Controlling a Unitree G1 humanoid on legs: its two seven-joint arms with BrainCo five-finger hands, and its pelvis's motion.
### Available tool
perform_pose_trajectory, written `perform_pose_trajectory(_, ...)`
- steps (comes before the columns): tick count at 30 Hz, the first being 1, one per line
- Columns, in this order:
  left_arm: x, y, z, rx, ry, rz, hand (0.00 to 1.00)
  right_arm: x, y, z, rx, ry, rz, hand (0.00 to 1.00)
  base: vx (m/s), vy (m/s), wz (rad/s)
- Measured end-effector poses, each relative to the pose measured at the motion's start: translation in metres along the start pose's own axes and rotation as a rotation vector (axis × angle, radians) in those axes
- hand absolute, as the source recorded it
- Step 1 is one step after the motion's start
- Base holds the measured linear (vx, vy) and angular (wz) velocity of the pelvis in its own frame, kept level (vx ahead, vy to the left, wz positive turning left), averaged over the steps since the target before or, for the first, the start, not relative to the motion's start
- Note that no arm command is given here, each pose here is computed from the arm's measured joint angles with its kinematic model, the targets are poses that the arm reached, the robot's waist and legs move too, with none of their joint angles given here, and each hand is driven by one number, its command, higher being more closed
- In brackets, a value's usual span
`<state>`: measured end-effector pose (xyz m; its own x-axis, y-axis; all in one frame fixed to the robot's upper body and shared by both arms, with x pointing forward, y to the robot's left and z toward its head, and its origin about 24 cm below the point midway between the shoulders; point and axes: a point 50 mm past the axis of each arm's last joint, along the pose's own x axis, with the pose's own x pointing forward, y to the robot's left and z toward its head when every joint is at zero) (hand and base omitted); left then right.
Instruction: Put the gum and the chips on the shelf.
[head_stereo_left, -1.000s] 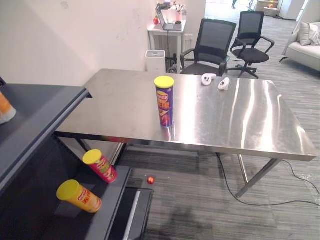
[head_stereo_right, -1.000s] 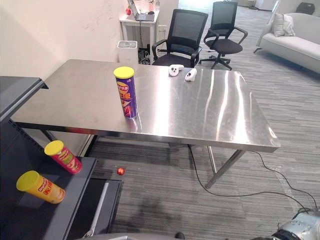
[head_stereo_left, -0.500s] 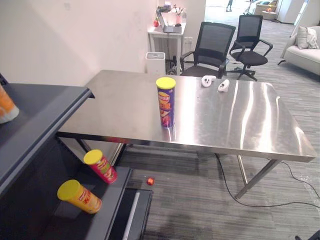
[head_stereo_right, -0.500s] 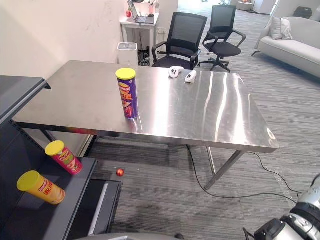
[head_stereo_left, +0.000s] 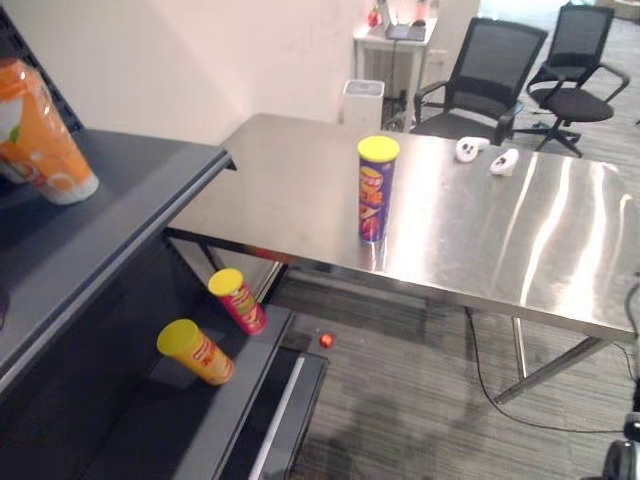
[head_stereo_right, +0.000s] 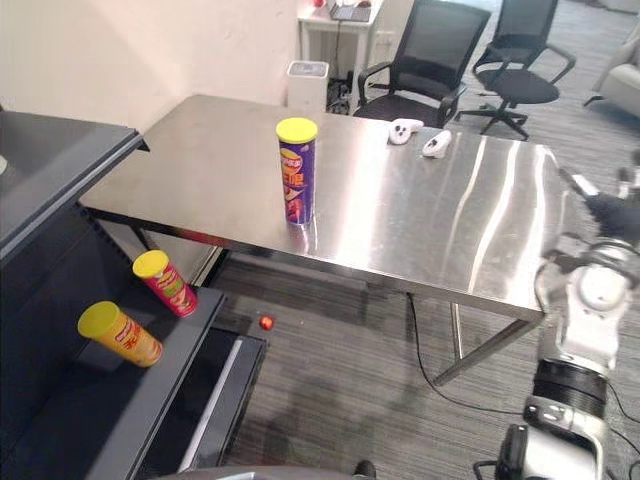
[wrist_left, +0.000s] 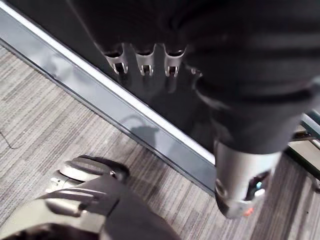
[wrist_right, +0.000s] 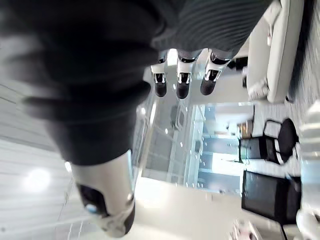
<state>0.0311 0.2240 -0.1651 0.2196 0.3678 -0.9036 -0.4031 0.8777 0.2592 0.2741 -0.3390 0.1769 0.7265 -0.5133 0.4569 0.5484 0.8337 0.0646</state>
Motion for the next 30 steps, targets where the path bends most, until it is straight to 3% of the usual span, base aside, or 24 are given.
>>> perform_pose_trajectory(10,0.000,-0.001,0.004,-0.004,-0.018,-0.002,0.00,-0.027,0.062,-0.020,0.111,0.084,0.208,0.00,0.00,-0.006,0.23)
perform_pose_trajectory(30,-0.001,-0.004,0.008,-0.023,-0.032,-0.001,0.00,-0.045,0.111,-0.014,0.179,0.077,0.378,0.00,-0.02,-0.001,0.07)
